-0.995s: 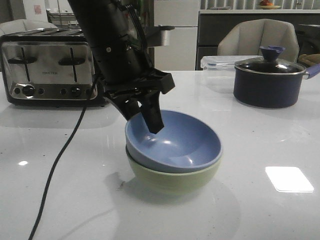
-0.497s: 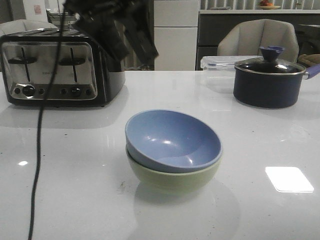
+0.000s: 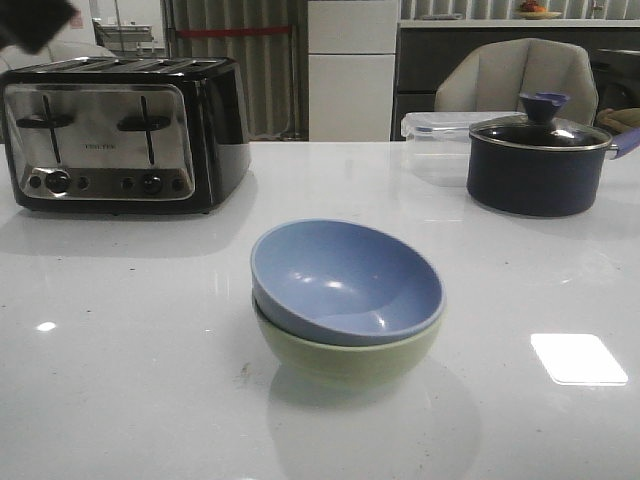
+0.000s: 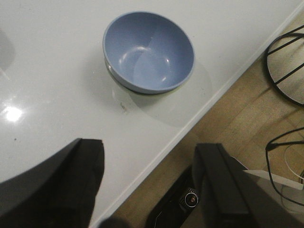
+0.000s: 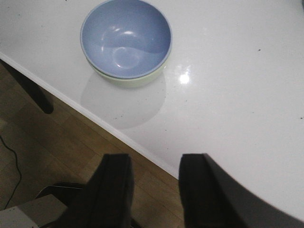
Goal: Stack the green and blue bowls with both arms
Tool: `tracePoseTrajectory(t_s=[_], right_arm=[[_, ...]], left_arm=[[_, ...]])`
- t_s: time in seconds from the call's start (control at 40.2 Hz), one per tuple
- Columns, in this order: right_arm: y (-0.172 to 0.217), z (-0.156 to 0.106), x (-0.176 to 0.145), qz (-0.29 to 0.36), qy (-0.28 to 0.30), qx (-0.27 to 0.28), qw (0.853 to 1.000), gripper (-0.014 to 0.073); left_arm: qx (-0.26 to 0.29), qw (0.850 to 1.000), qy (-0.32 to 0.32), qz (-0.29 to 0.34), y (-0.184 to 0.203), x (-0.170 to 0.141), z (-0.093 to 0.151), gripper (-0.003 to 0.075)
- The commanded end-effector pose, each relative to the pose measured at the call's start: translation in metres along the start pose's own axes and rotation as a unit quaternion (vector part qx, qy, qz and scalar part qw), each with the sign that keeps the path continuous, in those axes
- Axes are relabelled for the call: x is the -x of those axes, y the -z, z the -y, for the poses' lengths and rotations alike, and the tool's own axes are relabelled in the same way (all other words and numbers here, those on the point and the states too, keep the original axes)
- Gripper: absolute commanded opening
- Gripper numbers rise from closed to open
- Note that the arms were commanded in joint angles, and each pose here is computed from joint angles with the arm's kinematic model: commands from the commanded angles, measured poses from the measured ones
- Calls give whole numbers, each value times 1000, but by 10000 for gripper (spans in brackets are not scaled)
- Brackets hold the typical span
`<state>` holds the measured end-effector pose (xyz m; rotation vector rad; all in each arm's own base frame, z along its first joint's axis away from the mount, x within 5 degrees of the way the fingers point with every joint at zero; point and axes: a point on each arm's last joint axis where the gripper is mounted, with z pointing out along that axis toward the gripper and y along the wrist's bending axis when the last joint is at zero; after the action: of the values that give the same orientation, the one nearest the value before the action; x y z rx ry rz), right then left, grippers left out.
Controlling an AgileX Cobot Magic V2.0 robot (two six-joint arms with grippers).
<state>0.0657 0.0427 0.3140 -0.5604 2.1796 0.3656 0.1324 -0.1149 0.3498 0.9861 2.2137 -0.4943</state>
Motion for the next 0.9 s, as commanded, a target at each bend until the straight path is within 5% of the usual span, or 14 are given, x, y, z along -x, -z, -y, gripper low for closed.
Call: tracePoseTrajectory(t_s=[0.0, 0.398, 0.696, 0.87], right_arm=[[5, 0, 11, 41, 2, 0, 999, 364], [5, 0, 11, 39, 2, 0, 999, 364], [5, -1, 10, 34, 2, 0, 999, 363], [5, -1, 9, 28, 2, 1, 1000, 216]], left_arm=[[2, 998, -5, 56, 19, -12, 8, 475], [107, 988, 50, 99, 51, -81, 7, 475], [111, 989, 58, 79, 39, -93, 5, 473], [111, 989, 58, 82, 38, -93, 5, 345]])
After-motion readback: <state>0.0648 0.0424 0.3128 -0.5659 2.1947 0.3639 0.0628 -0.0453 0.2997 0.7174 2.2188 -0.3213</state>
